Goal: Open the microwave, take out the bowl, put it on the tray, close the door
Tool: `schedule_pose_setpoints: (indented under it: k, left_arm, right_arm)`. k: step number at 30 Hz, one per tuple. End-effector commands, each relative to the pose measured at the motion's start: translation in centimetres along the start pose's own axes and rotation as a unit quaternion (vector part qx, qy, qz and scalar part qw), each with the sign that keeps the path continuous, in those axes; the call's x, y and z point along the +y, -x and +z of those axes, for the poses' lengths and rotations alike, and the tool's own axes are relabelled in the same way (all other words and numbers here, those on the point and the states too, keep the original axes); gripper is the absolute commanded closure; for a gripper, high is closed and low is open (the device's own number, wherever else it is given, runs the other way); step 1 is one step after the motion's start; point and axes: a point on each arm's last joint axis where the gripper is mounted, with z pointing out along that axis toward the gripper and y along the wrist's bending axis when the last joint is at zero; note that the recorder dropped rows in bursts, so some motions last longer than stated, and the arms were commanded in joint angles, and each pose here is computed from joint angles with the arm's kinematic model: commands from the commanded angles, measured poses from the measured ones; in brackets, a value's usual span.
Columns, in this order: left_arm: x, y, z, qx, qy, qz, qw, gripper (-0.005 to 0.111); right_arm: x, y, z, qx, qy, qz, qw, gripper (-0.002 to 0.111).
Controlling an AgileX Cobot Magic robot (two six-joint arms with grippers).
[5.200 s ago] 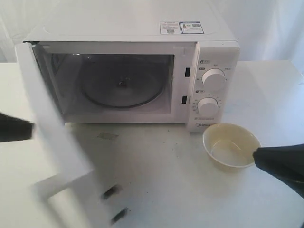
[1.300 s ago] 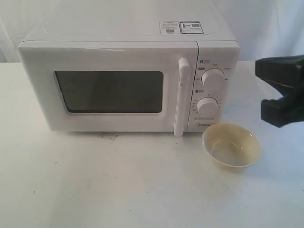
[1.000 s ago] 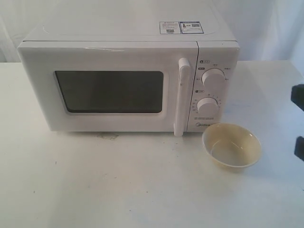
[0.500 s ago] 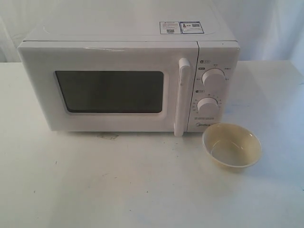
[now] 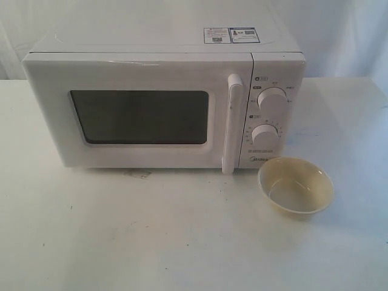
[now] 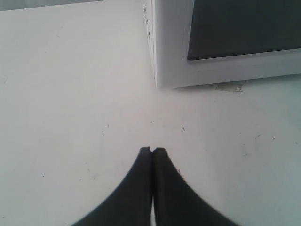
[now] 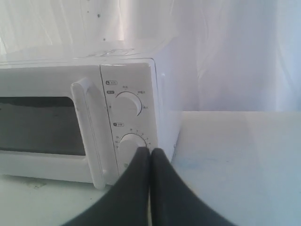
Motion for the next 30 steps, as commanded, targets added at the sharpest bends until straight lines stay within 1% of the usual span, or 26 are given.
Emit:
schedule_pose_setpoints:
  k: [1,9,12,13,17,19,30]
  left_arm:
    - [0.0,-0.1,-0.1,-0.003,0.000,0.001,1.000,0.107]
    - [0.0,-0.1,-0.1,-0.003,0.000,0.001,1.000,0.107]
    - [0.0,-0.1,-0.1,-0.003,0.000,0.001,1.000,0.107]
    - [0.0,-0.1,-0.1,-0.003,0.000,0.001,1.000,0.107]
    - [0.0,-0.1,-0.1,-0.003,0.000,0.001,1.000,0.107]
    - [0.0,-0.1,-0.1,-0.003,0.000,0.001,1.000,0.107]
    - [0.0,-0.1,-0.1,-0.003,0.000,0.001,1.000,0.107]
  right_arm:
    - [-0.4,-1.4,0.3,0.003,-0.011,0.001,1.000,0.108]
    - [-0.9,-3.9,0.7,0.044,-0.020,-0.002,0.999,0.108]
    - [-1.4,-4.7,0.8,0.053,-0.058,0.004,0.997,0.108]
    - [-1.6,-5.1,0.7,0.077,-0.074,0.001,0.994,0.108]
    - [-1.9,-5.6,0.6,0.101,-0.103,-0.016,0.989,0.108]
    - [-2.0,-5.6,0.5,0.102,-0.108,-0.026,0.988,0.108]
    - [-2.0,-5.7,0.5,0.108,-0.106,-0.022,0.988,0.108]
